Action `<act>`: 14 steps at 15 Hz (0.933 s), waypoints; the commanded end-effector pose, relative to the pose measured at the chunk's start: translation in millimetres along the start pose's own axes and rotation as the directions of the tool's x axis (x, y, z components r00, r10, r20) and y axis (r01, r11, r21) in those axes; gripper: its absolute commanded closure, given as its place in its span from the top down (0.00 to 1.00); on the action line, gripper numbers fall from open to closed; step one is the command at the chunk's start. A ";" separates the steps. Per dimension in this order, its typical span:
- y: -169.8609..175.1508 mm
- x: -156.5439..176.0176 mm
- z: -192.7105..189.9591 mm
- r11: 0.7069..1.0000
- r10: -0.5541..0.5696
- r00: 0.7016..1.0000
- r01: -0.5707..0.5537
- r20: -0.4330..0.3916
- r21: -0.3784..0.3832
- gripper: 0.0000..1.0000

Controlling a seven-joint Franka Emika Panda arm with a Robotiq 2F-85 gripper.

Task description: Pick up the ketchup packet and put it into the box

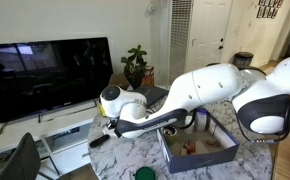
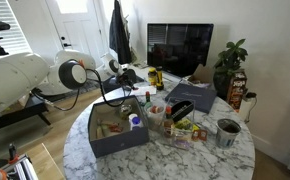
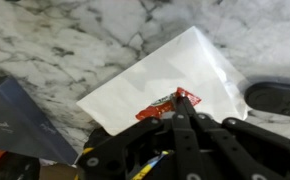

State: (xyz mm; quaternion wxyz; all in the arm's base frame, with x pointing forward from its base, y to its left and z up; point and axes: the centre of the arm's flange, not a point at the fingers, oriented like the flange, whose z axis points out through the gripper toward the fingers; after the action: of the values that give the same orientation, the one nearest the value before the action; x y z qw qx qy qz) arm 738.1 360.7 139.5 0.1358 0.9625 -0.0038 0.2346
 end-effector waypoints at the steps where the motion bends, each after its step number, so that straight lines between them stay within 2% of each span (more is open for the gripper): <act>1: 56.7 39.3 -67.4 0.996 -0.053 0.990 0.062 0.132 -0.066 0.00; 4: 113.9 51.4 -119.4 0.991 -0.086 0.962 0.109 0.258 -0.074 0.00; 7: 163.8 44.6 -150.4 0.992 -0.066 0.915 0.104 0.397 -0.076 0.00; 10: 194.5 30.2 -155.8 0.996 -0.059 0.855 0.083 0.515 -0.024 0.00; 14: 225.5 14.4 -144.5 0.997 -0.071 0.776 0.030 0.627 0.075 0.00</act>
State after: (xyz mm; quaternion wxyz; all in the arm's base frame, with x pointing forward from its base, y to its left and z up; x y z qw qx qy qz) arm 729.6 225.1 340.4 0.1473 0.9881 -0.0115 -0.0440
